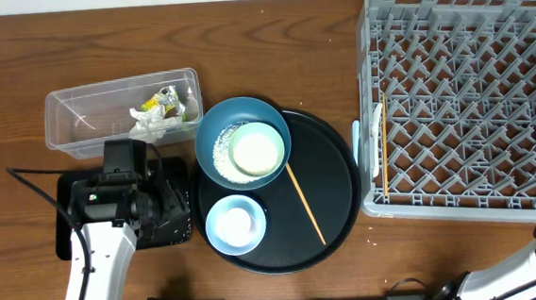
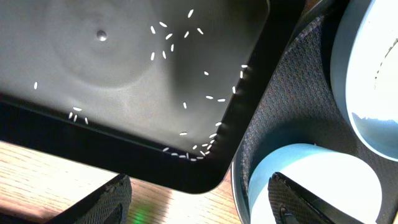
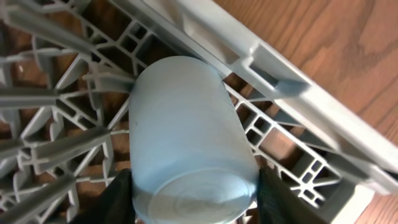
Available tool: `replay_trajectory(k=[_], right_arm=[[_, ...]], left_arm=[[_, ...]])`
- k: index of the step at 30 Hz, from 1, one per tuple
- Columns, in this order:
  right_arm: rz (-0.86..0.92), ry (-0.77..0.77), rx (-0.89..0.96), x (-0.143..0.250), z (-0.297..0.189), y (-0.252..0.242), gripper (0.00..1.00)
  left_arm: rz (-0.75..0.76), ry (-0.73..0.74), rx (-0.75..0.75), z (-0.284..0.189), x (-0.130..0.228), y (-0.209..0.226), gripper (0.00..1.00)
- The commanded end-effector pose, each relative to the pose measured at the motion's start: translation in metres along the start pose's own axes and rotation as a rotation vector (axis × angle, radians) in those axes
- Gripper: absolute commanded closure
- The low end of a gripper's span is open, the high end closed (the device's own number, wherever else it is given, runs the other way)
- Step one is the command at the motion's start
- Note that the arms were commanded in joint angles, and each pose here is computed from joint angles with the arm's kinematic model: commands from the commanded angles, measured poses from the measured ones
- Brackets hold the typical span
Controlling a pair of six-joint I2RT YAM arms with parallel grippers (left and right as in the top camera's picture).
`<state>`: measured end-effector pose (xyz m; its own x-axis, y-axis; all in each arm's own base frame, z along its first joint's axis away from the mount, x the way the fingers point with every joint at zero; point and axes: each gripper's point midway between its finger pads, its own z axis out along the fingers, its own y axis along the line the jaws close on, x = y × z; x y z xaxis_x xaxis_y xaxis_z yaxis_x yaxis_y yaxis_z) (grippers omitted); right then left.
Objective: Sort waste into correct bins and load items into the dishwasher rack
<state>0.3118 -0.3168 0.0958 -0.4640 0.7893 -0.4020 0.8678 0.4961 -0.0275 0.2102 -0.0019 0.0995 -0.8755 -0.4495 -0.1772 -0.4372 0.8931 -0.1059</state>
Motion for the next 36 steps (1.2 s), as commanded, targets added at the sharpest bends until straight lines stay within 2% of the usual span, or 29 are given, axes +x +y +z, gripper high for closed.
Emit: replay_trajectory(k=[1, 13, 27, 36], right_arm=[[0.004, 0.019, -0.019, 0.003, 0.005, 0.003, 0.75], [0.007, 0.017, -0.083, -0.017, -0.048, 0.011, 0.76], [0.032, 0.053, -0.069, -0.015, -0.06, 0.001, 0.73], [0.072, 0.083, -0.169, -0.015, -0.063, 0.004, 0.73]], left_arm=[[0.002, -0.019, -0.003, -0.005, -0.005, 0.0, 0.28], [0.003, -0.019, -0.003, -0.005, -0.005, 0.0, 0.28], [0.003, -0.019, -0.003, -0.005, -0.005, 0.0, 0.28], [0.002, -0.018, -0.004, -0.005, -0.005, 0.0, 0.28]])
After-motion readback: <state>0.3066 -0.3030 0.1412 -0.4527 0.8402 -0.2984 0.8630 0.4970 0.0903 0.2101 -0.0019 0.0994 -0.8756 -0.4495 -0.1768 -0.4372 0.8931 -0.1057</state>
